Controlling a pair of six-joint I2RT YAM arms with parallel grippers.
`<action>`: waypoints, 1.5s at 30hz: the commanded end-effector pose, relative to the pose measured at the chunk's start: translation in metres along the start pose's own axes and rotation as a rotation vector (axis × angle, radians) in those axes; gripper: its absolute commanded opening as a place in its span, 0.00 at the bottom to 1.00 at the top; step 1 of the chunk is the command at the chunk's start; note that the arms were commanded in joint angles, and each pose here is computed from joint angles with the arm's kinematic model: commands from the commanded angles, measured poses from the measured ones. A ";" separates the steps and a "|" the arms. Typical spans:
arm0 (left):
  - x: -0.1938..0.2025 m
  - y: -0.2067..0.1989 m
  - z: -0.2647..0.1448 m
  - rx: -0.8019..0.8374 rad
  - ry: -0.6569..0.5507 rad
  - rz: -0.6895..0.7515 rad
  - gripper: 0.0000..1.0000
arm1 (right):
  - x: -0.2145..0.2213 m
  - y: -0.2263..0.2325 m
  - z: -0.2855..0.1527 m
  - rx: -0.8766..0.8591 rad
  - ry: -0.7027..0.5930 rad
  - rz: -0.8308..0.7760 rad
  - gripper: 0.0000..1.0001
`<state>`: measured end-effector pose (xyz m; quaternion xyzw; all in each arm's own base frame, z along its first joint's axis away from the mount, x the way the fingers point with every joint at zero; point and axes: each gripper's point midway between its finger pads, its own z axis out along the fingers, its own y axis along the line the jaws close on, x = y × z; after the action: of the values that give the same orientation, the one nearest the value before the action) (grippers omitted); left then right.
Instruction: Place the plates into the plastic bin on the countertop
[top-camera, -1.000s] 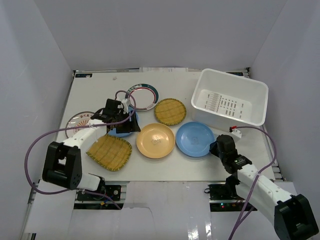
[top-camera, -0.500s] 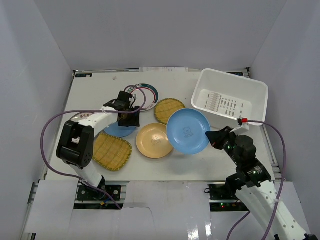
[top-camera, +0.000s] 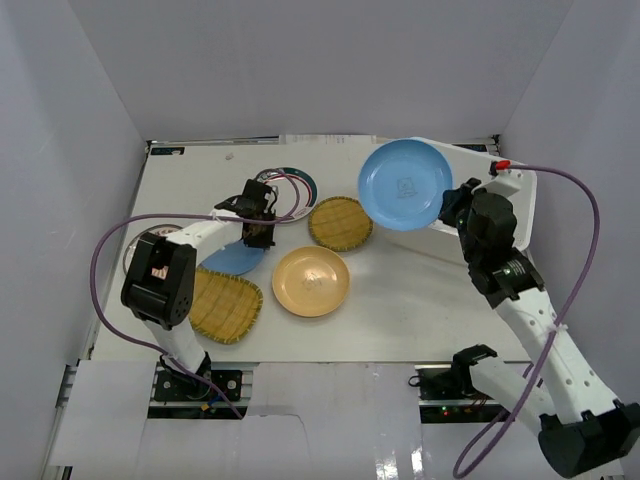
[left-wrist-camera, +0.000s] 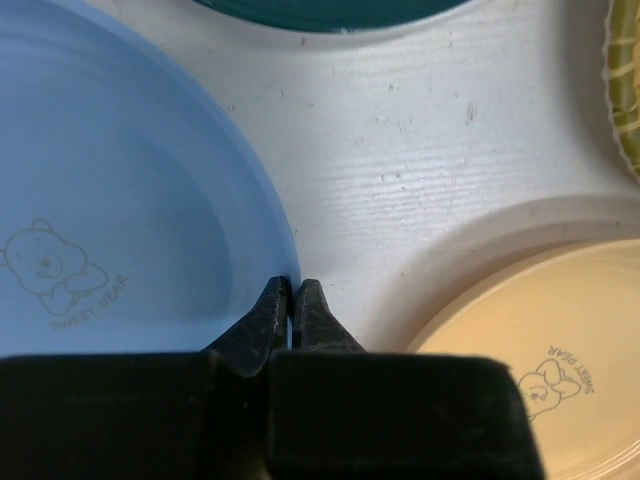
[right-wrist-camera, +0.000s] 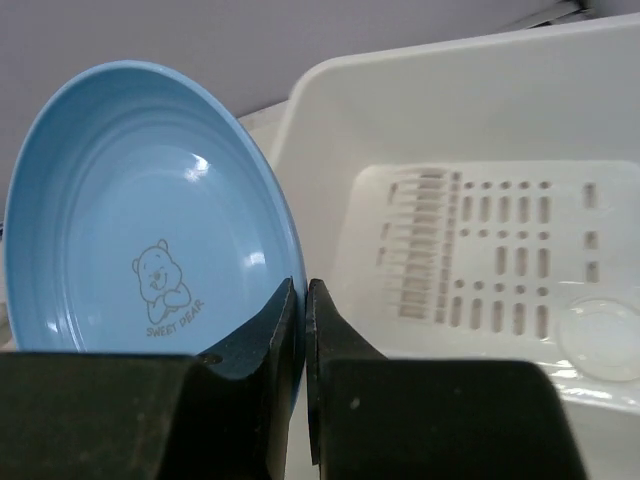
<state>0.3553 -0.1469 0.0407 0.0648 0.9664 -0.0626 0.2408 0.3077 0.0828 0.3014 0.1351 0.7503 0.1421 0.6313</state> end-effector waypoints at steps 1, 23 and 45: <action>0.002 0.001 -0.007 0.001 0.008 -0.030 0.00 | -0.057 -0.049 0.019 0.255 -0.185 -0.033 0.08; -0.153 -0.227 -0.249 0.580 -0.588 0.206 0.00 | 0.027 -0.136 0.100 0.352 0.139 -0.016 0.74; -0.084 -0.332 -0.237 0.699 -0.595 0.658 0.00 | -0.008 0.043 0.016 -0.586 0.220 0.226 1.00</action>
<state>0.2778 -0.4451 0.2573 0.4129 0.7607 -0.2796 0.4155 0.3366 0.0920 0.3345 0.0465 0.7246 0.3580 0.5870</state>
